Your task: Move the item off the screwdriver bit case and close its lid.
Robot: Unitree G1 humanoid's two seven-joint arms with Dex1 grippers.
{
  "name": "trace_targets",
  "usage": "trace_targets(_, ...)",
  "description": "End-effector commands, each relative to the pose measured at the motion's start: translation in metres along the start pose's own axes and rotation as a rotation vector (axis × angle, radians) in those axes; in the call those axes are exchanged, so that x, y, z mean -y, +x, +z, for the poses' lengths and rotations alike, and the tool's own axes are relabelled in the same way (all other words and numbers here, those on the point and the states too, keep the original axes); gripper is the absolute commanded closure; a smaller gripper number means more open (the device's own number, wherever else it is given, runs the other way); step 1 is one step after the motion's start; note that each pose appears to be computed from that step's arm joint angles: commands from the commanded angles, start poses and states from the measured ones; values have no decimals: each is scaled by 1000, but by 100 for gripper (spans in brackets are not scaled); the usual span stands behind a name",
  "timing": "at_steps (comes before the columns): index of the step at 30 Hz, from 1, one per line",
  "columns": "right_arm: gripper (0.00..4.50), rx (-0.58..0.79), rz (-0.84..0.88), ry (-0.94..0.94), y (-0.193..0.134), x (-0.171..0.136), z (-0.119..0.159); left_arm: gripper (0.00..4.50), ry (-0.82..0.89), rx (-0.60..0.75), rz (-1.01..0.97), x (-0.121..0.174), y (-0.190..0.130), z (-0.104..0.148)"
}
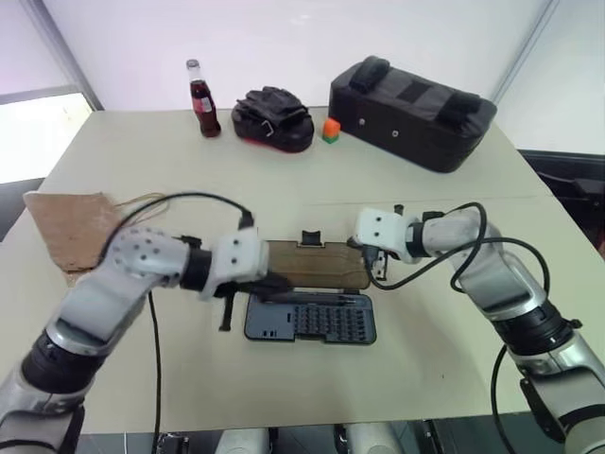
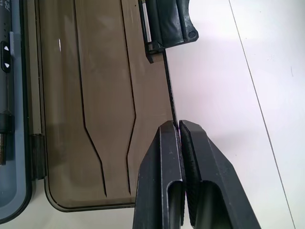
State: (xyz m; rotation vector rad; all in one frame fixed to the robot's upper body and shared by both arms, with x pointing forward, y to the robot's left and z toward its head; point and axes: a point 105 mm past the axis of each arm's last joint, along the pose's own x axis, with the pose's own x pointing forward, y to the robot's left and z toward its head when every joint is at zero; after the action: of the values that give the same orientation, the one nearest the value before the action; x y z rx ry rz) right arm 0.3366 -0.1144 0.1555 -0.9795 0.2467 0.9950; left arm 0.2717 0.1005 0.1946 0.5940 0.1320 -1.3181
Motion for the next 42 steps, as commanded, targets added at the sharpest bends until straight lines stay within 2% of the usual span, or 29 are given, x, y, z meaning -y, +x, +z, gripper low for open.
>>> trace_targets(1, 444, 29, -49, -28, -11, 8, 8, 450, -154, 25, 301, -54, -28, -9)
trace_targets(5, 444, 35, -53, -26, -11, 8, 9, 450, -313, -77, 549, -85, -34, -64)
trace_targets(8, 444, 40, -58, -26, -10, 8, 10, 450, -430, -73, 548, -84, -15, -88)
trace_targets(10, 444, 44, -61, -27, -9, 9, 12, 450, -495, -60, 489, -77, 1, -96)
trace_targets(14, 444, 44, -66, -31, -9, 10, 12, 450, -509, -69, 382, -67, 25, -108)
trace_targets(18, 444, 44, -73, -31, -9, 11, 13, 450, -536, -107, 209, -49, 38, -119)
trace_targets(21, 444, 44, -73, -29, -9, 11, 13, 450, -550, -91, 102, -40, 43, -117)
trace_targets(25, 444, 41, -71, -21, -9, 10, 13, 450, -540, -88, 45, -38, 47, -120)
trace_targets(29, 444, 38, -75, -5, -10, 9, 14, 450, -529, -105, 95, -49, 51, -128)
trace_targets(32, 357, 37, -80, 3, -12, 9, 15, 450, -498, -134, 141, -57, 51, -135)
trace_targets(38, 30, 47, -91, -17, -19, 7, 25, 450, -442, -136, 190, -67, 54, -138)
trace_targets(39, 3, 47, -88, -30, -23, 6, 28, 450, -436, -130, 184, -67, 55, -136)
trace_targets(42, 3, 73, -84, -36, -41, 3, 42, 450, -419, -91, 179, -69, 56, -128)
